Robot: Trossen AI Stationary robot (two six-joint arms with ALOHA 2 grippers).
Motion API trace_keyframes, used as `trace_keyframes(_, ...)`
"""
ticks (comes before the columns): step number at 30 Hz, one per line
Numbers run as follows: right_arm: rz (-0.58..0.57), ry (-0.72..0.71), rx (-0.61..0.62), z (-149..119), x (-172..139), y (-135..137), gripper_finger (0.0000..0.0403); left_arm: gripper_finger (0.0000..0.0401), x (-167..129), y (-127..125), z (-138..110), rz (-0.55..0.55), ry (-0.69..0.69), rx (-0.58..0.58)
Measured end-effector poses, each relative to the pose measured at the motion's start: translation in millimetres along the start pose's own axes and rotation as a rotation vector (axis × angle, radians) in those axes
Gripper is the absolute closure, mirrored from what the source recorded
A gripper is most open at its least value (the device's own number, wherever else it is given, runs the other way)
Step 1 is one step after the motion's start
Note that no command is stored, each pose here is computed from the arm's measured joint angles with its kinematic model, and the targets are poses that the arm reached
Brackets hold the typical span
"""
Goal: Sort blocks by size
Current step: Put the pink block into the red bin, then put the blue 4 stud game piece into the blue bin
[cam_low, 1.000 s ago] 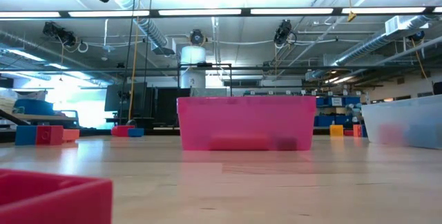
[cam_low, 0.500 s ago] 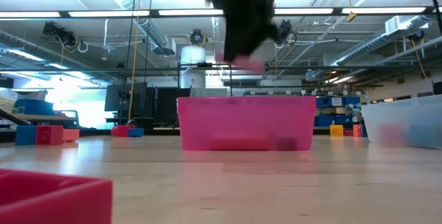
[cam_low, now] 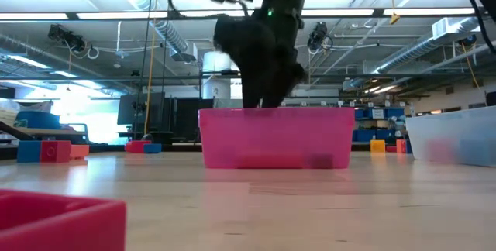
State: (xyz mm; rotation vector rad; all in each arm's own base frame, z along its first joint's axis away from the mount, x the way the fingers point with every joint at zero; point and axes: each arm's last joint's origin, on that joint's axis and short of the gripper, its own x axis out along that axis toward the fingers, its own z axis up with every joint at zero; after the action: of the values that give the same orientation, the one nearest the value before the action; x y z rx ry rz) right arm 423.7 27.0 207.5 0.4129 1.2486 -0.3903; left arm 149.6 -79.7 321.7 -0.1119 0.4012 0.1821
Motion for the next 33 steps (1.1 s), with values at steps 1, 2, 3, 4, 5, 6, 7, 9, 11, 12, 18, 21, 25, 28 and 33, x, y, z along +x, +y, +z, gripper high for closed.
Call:
trace_keyframes(1,0.005,-0.007,0.012,-0.2,-6.3,-0.7,0.0136,0.0211,-0.4,-0.3,-0.6,-0.002,0.004,0.005)
trace_keyframes(2,0.009,-0.012,0.028,-0.9,-13.3,-1.5,0.0122,0.0211,-0.6,-0.2,-1.5,0.000,0.011,0.011)
trace_keyframes(3,0.014,-0.017,0.046,-3.4,-23.4,-1.3,0.0110,0.0211,-0.9,0.4,-2.5,0.003,0.018,0.019)
trace_keyframes(4,0.016,-0.017,0.069,-6.7,-32.7,-1.0,0.0102,0.0211,-1.0,0.8,-3.0,0.005,0.023,0.022)
trace_keyframes(5,0.017,-0.018,0.087,-11.5,-43.6,0.4,0.0096,0.0211,-1.2,1.0,-3.0,0.006,0.023,0.022)
trace_keyframes(6,0.016,-0.015,0.099,-18.5,-55.1,3.0,0.0092,0.0211,-1.3,1.2,-3.1,0.007,0.023,0.024)
trace_keyframes(7,0.015,-0.005,0.111,-26.9,-65.5,6.6,0.0091,0.0211,-1.3,1.2,-2.9,0.006,0.022,0.029)
trace_keyframes(9,0.003,0.014,0.146,-47.5,-86.8,15.2,0.0092,0.0211,-1.2,0.7,-2.3,0.002,0.017,0.042)
trace_keyframes(11,-0.028,0.018,0.180,-71.1,-106.4,24.1,0.0098,0.0211,-0.5,0.0,-2.3,-0.005,0.007,0.059)
trace_keyframes(12,-0.042,0.019,0.202,-83.5,-115.6,28.7,0.0103,0.0211,0.6,-0.6,-3.3,-0.013,-0.009,0.062)
trace_keyframes(18,-0.093,0.093,0.336,-160.0,-148.9,58.0,0.0130,0.0211,14.8,1.8,-34.9,-0.095,-0.089,0.031)
trace_keyframes(21,-0.118,0.182,0.408,-193.1,-153.7,71.1,0.0138,0.0211,18.9,5.9,-51.9,-0.133,-0.103,-0.010)
trace_keyframes(25,-0.126,0.291,0.524,-230.0,-150.9,91.1,0.0142,0.0211,21.3,9.0,-64.4,-0.161,-0.133,-0.052)
trace_keyframes(28,-0.112,0.325,0.620,-257.6,-145.9,101.2,0.0141,0.0211,22.2,8.8,-65.6,-0.169,-0.154,-0.071)
trace_keyframes(33,-0.109,0.417,0.651,-302.7,-132.7,109.8,0.0140,0.0211,22.0,8.6,-64.7,-0.173,-0.163,-0.078)
